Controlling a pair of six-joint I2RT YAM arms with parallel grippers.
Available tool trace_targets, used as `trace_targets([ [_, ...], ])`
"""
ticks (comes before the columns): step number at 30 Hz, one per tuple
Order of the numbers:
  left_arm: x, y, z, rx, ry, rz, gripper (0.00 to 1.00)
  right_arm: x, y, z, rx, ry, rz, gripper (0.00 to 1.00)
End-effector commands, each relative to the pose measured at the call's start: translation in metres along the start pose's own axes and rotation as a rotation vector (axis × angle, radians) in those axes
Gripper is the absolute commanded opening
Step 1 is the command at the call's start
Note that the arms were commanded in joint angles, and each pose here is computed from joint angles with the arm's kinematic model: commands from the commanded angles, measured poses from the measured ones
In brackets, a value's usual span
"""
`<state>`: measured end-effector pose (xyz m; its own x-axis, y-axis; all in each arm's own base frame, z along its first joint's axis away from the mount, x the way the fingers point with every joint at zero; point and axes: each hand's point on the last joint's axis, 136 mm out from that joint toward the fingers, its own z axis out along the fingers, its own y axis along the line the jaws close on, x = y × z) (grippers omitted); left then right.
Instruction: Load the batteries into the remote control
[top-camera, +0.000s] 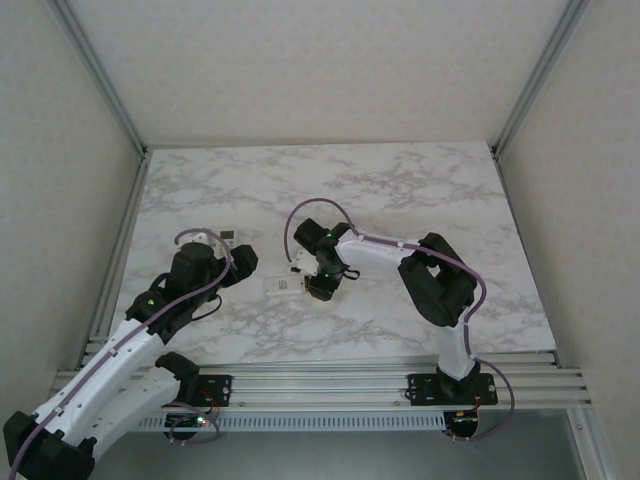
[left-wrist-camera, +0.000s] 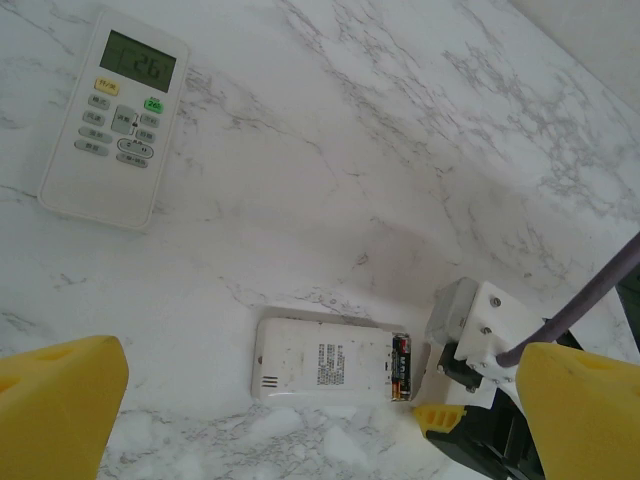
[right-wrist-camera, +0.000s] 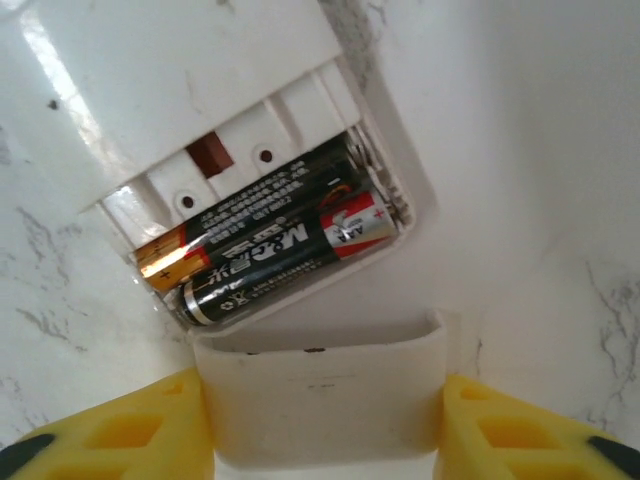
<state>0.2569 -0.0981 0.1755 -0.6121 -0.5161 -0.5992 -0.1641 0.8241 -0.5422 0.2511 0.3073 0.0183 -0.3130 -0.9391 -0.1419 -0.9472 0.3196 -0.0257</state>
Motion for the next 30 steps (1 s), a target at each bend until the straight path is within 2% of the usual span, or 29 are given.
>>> trace_targets([
  [1,-0.001,0.001,0.001,-0.002,-0.009,-0.005,0.99,0.005,0.017,-0.008,-0.05,0.008,-0.108,0.46],
  [7,-0.002,0.002,-0.001,-0.002,-0.018,-0.011,1.0,-0.015,0.004,-0.048,0.042,-0.093,-0.233,0.46],
  [10,-0.001,0.003,-0.001,-0.003,-0.017,-0.01,1.0,-0.025,0.005,-0.058,0.044,-0.142,-0.279,0.47],
  [20,-0.001,0.006,0.0,-0.014,-0.022,-0.008,1.0,-0.049,0.023,-0.041,-0.073,-0.184,-0.348,0.51],
  [30,0.0,0.008,0.001,-0.025,-0.023,-0.006,1.0,-0.043,0.023,-0.014,-0.103,-0.124,-0.378,0.52],
])
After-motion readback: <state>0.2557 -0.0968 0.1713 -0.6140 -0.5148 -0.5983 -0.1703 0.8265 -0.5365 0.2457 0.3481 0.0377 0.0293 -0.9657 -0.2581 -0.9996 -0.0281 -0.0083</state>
